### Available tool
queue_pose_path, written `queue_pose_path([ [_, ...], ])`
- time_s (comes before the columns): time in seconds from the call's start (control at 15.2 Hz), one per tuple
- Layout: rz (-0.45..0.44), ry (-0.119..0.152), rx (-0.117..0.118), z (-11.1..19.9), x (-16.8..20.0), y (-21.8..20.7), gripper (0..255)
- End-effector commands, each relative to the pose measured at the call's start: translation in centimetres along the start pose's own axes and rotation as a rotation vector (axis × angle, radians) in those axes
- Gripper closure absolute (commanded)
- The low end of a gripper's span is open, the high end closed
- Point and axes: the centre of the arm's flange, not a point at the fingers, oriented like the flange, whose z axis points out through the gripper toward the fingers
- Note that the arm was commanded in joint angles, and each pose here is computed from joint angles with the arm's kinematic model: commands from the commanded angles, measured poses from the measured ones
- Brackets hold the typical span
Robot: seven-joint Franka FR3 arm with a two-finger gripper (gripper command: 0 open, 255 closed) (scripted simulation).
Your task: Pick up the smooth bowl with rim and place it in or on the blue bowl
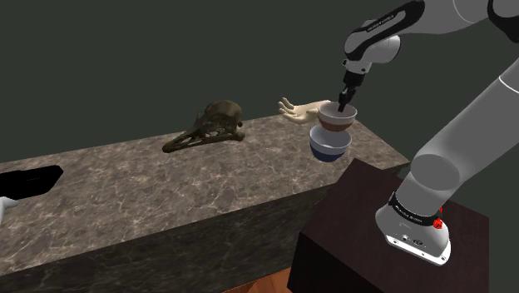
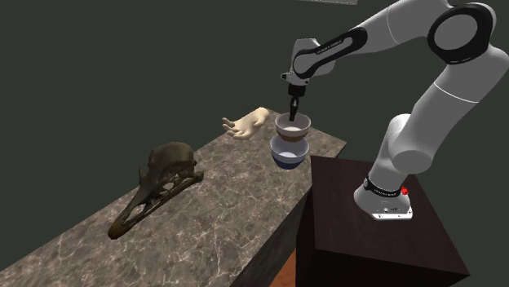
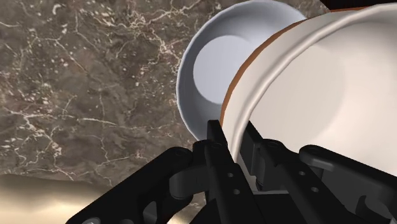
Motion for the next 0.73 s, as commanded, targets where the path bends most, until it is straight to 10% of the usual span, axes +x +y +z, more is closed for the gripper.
queue_pose_path([
  [0.0,0.000,0.001,0.000,1.0,-0.1,0.1,255],
  [0.66,0.000,0.001,0.000,5.2,-0.2,0.8,255],
])
